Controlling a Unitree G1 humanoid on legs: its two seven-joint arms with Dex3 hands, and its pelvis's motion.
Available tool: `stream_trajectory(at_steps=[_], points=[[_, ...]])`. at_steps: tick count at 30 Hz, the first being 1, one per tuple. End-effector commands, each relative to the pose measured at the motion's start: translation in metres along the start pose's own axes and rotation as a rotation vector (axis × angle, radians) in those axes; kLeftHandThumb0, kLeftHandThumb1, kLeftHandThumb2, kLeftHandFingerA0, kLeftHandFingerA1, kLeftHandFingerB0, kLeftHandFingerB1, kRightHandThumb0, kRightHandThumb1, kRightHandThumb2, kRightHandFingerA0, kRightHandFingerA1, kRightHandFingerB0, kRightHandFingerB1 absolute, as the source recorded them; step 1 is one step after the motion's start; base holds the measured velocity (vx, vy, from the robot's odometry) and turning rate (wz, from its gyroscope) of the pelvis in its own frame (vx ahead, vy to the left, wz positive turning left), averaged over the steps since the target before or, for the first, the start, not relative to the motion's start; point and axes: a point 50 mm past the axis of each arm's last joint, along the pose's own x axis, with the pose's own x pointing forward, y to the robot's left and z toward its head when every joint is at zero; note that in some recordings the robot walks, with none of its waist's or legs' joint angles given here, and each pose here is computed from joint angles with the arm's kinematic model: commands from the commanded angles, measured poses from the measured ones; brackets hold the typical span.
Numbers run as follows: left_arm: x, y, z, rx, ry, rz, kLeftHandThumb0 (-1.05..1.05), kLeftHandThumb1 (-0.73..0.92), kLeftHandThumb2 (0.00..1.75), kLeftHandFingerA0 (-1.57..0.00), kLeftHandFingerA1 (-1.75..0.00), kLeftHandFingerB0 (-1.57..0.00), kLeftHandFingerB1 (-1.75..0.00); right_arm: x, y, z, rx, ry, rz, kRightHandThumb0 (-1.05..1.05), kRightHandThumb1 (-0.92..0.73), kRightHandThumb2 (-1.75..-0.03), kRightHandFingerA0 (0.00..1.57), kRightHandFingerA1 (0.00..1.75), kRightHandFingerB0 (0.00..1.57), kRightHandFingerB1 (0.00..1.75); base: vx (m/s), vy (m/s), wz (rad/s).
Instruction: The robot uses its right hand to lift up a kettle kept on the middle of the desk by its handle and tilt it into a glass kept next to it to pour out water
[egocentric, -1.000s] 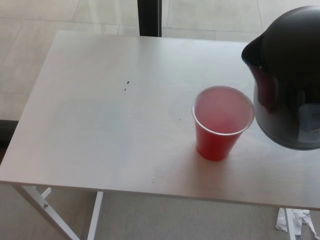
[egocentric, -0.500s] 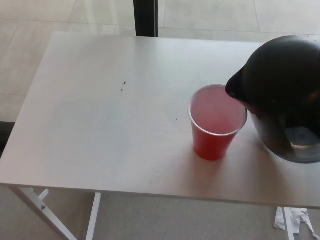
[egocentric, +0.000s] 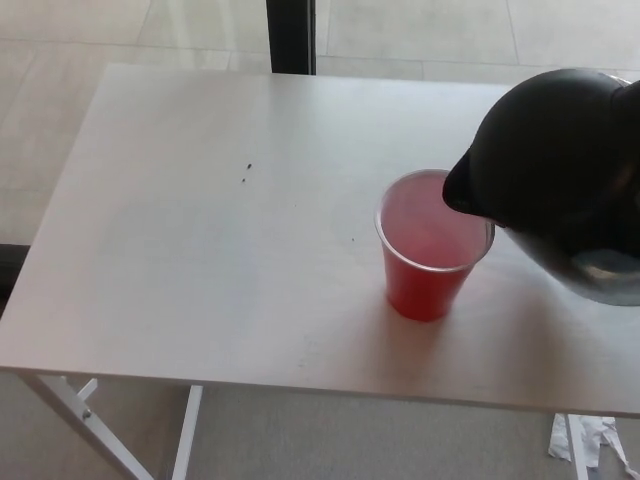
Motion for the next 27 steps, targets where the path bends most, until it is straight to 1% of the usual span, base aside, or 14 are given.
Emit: stream_trajectory(at_steps=[1, 7, 8, 13, 14, 15, 17, 18, 19, 20, 21, 23, 24, 27], points=[[-0.001, 0.009, 0.005, 0.028, 0.000, 0.020, -0.76, 0.88, 0.66, -0.76, -0.58, -0.68, -0.53, 0.008, -0.010, 0.019, -0.093, -0.069, 0.030, -0.06, -0.46, -1.28, 0.91, 1.74, 0.81, 1.58, 0.00, 0.000, 0.00], [0.000, 0.008, 0.006, 0.026, 0.001, 0.019, -0.76, 0.88, 0.66, -0.74, -0.59, -0.68, -0.53, 0.017, -0.011, 0.030, -0.139, -0.044, 0.075, -0.17, -0.40, -1.32, 0.91, 1.75, 0.82, 1.68, 0.00, 0.000, 0.00], [0.000, 0.008, 0.007, 0.022, -0.007, 0.013, -0.76, 0.88, 0.66, -0.73, -0.59, -0.66, -0.54, 0.019, -0.010, 0.032, -0.156, -0.041, 0.097, -0.16, -0.45, -1.19, 0.88, 1.75, 0.75, 1.71, 0.00, 0.000, 0.00], [0.000, 0.008, 0.009, 0.023, -0.014, 0.013, -0.74, 0.89, 0.66, -0.74, -0.59, -0.67, -0.55, 0.023, -0.008, 0.037, -0.147, -0.062, 0.154, -0.10, -0.50, -1.10, 0.86, 1.75, 0.76, 1.64, 0.00, 0.000, 0.00], [0.000, 0.009, 0.009, 0.026, -0.006, 0.018, -0.75, 0.89, 0.66, -0.72, -0.58, -0.67, -0.53, 0.026, -0.005, 0.038, -0.152, -0.051, 0.182, -0.15, -0.57, -0.95, 0.86, 1.75, 0.75, 1.58, 0.00, 0.000, 0.00], [0.000, 0.009, 0.009, 0.016, -0.006, 0.018, -0.76, 0.88, 0.66, -0.72, -0.57, -0.67, -0.53, 0.028, -0.004, 0.039, -0.163, -0.047, 0.193, -0.16, -0.58, -0.92, 0.85, 1.75, 0.74, 1.61, 0.00, 0.000, 0.00], [0.001, 0.008, 0.010, 0.008, -0.013, 0.015, -0.76, 0.87, 0.66, -0.74, -0.58, -0.68, -0.55, 0.031, -0.003, 0.040, -0.186, -0.029, 0.220, -0.16, -0.60, -0.94, 0.82, 1.75, 0.74, 1.61, 0.00, 0.000, 0.00], [0.001, 0.007, 0.010, 0.014, -0.013, 0.018, -0.76, 0.88, 0.66, -0.73, -0.58, -0.68, -0.54, 0.032, -0.003, 0.041, -0.190, -0.024, 0.239, -0.16, -0.62, -0.91, 0.81, 1.70, 0.77, 1.49, 0.00, 0.000, 0.00], [0.001, 0.007, 0.010, 0.019, -0.013, 0.017, -0.76, 0.88, 0.66, -0.72, -0.56, -0.67, -0.53, 0.034, -0.001, 0.043, -0.193, -0.025, 0.252, -0.15, -0.57, -0.98, 0.85, 1.66, 0.84, 1.34, 0.00, 0.000, 0.00], [0.001, 0.008, 0.011, 0.021, -0.014, 0.016, -0.76, 0.88, 0.66, -0.72, -0.56, -0.67, -0.53, 0.035, 0.000, 0.045, -0.198, -0.029, 0.263, -0.17, -0.56, -0.99, 0.85, 1.70, 0.79, 1.52, 0.00, 0.000, 0.00], [0.001, 0.008, 0.011, 0.017, -0.017, 0.015, -0.76, 0.88, 0.66, -0.73, -0.57, -0.67, -0.54, 0.036, 0.000, 0.047, -0.217, -0.032, 0.268, -0.17, -0.50, -1.10, 0.85, 1.75, 0.78, 1.64, 0.00, 0.000, 0.00], [0.001, 0.007, 0.012, 0.010, -0.021, 0.013, -0.76, 0.88, 0.66, -0.73, -0.57, -0.67, -0.54, 0.036, 0.002, 0.050, -0.245, -0.037, 0.276, -0.17, -0.50, -1.10, 0.85, 1.75, 0.78, 1.64, 0.00, 0.000, 0.00], [0.001, 0.007, 0.012, 0.024, -0.021, 0.013, -0.75, 0.89, 0.66, -0.74, -0.58, -0.67, -0.53, 0.037, 0.003, 0.054, -0.288, -0.037, 0.284, -0.21, -0.55, -1.01, 0.84, 1.75, 0.75, 1.72, 0.00, 0.000, 0.00], [0.001, 0.006, 0.011, 0.015, -0.024, 0.012, -0.74, 0.89, 0.66, -0.73, -0.57, -0.67, -0.53, 0.039, 0.005, 0.060, -0.396, -0.018, 0.311, -0.26, -0.52, -1.11, 0.77, 1.69, 0.78, 1.59, 0.00, 0.000, 0.00]])
